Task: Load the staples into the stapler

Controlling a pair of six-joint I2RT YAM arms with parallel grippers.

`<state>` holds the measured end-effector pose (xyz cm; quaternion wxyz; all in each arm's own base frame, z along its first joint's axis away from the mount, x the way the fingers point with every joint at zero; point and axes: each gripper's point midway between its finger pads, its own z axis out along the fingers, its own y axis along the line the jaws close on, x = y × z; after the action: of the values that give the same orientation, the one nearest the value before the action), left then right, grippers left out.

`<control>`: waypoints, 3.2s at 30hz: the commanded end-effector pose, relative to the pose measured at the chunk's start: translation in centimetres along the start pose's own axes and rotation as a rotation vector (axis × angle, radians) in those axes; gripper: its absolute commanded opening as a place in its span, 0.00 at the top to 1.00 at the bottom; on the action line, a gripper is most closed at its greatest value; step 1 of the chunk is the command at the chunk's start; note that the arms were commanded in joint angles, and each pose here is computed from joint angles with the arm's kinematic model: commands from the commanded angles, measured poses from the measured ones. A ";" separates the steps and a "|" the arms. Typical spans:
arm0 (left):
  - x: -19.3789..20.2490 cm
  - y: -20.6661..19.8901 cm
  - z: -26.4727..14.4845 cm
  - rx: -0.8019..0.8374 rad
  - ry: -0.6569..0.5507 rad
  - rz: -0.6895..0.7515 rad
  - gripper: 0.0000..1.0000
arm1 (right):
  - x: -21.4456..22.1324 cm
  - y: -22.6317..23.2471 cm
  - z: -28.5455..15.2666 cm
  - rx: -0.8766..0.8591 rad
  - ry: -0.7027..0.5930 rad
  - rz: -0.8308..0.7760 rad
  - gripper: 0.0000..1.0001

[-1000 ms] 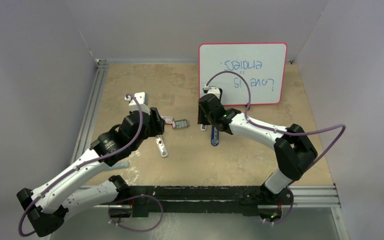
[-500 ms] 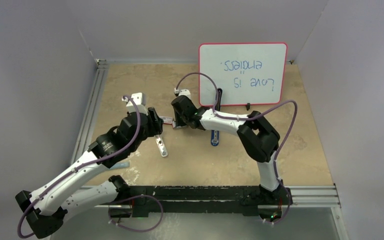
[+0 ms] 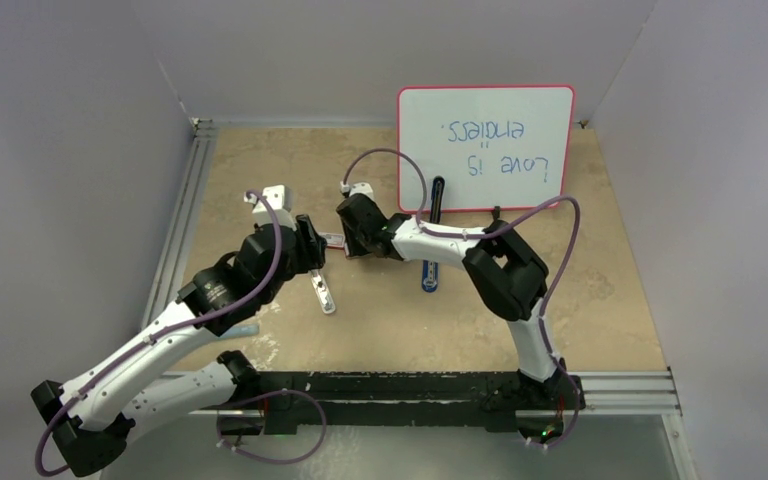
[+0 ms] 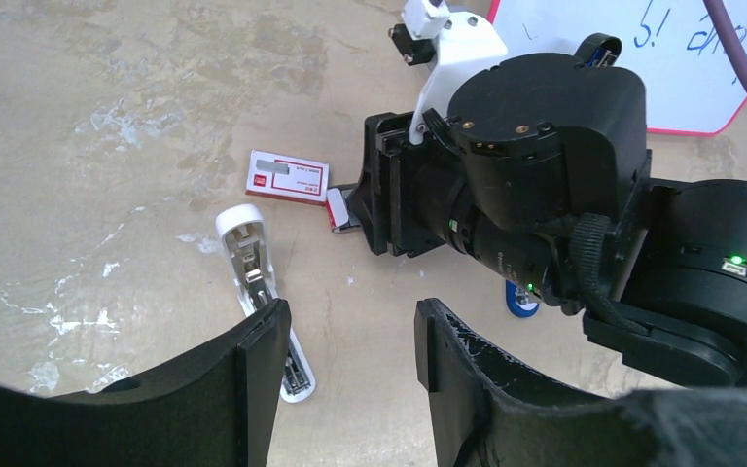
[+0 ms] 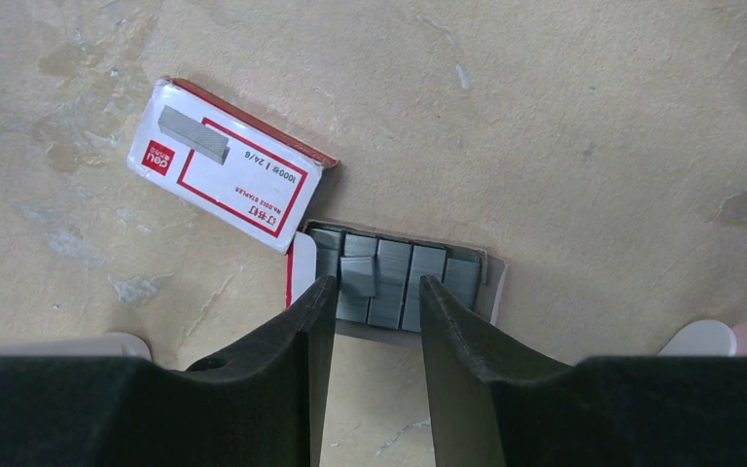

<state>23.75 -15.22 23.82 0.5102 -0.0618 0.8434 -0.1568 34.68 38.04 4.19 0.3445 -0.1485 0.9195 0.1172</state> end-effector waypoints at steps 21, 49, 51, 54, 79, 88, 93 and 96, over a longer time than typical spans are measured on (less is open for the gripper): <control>-0.9 -0.3 0.2 0.003 -0.039 -0.023 0.50 | -0.8 -0.2 0.0 0.053 -0.020 -0.028 0.70; -0.9 -0.3 0.2 -0.001 -0.040 -0.024 0.50 | -1.2 0.8 0.3 -0.002 -0.025 -0.094 0.67; -0.8 -0.3 0.2 -0.001 -0.038 -0.023 0.50 | -1.2 0.8 0.5 0.001 -0.028 -0.099 0.67; -0.8 -0.3 0.3 -0.002 -0.038 -0.022 0.50 | -1.2 0.7 0.7 0.002 -0.029 -0.106 0.67; -0.9 -0.4 0.2 0.003 -0.039 -0.024 0.50 | -3.7 0.5 -2.9 -0.003 -0.106 -0.035 0.82; -0.7 -0.6 0.2 0.014 -0.031 -0.024 0.50 | 1.2 -2.5 -6.3 0.056 -0.007 0.116 0.81; -0.6 -0.9 0.3 0.025 -0.024 -0.023 0.50 | 5.3 -3.1 -7.6 0.051 0.069 0.174 0.81; -0.5 -0.9 0.3 0.028 -0.020 -0.022 0.50 | 7.7 -3.2 -7.5 0.062 0.118 0.185 0.81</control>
<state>23.85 -15.30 23.55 0.5077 -0.0609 0.8457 -0.1528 27.95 31.48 5.03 0.3074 -0.0866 0.9417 0.1062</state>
